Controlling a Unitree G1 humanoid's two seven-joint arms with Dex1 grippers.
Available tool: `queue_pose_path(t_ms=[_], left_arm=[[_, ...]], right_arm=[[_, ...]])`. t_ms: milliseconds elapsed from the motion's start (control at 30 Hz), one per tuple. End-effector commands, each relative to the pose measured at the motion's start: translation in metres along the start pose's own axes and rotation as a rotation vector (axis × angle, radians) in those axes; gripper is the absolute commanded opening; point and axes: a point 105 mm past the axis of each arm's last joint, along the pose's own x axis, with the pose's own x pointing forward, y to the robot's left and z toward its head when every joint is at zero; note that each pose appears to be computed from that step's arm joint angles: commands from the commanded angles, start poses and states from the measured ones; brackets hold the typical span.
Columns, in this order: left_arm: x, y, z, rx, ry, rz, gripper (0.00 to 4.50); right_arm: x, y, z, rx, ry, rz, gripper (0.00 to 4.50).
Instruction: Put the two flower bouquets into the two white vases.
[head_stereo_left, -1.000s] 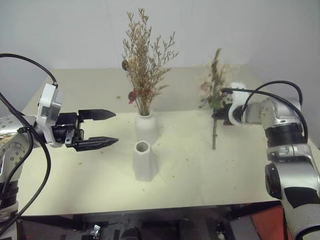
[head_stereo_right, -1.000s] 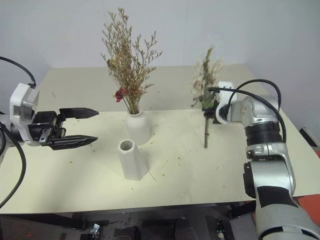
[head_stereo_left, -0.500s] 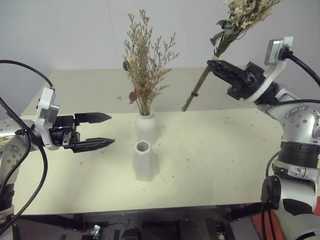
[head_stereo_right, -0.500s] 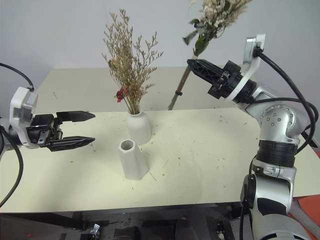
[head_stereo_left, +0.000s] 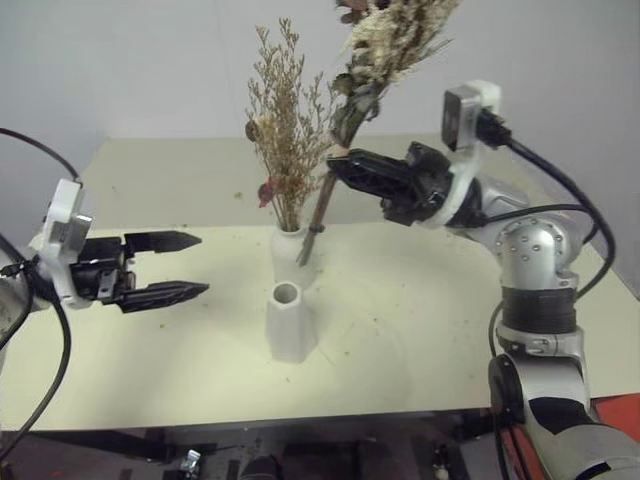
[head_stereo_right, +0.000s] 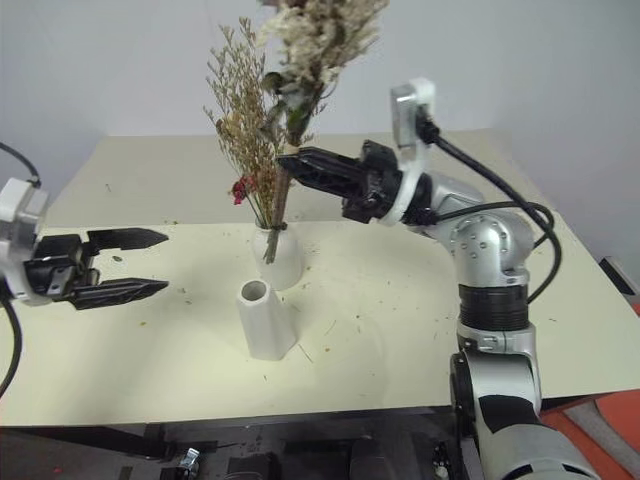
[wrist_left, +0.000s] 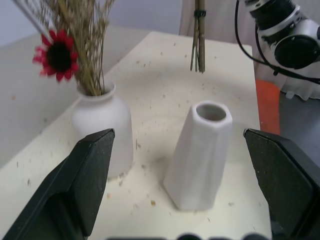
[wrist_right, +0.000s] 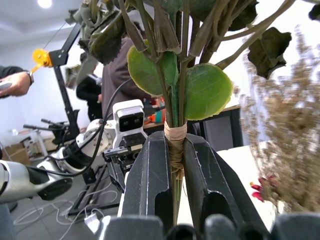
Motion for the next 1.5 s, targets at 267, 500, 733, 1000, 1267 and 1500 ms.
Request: queue_pose_path(t_ms=[267, 500, 733, 1000, 1267, 1500], left_arm=[[-0.005, -0.031, 0.019, 0.051, -0.014, -0.044, 4.50], [0.001, -0.040, 0.020, 0.049, -0.020, -0.097, 4.50], [0.001, -0.043, 0.020, 0.052, -0.014, -0.121, 4.50], [-0.001, -0.042, 0.020, 0.054, -0.011, -0.114, 4.50], [-0.001, -0.040, 0.018, 0.053, -0.014, -0.107, 4.50], [-0.001, -0.040, 0.018, 0.052, -0.016, -0.105, 4.50]], right_arm=[[0.012, 0.008, -0.005, -0.078, 0.054, 0.074, 0.20], [0.014, 0.011, -0.015, -0.091, 0.108, 0.094, 0.20], [0.015, 0.014, -0.016, -0.116, 0.124, 0.108, 0.20], [0.015, 0.015, 0.000, -0.192, 0.098, 0.110, 0.20], [0.014, 0.020, 0.012, -0.219, 0.074, 0.131, 0.20], [0.013, 0.028, 0.007, -0.164, 0.090, 0.185, 0.20]])
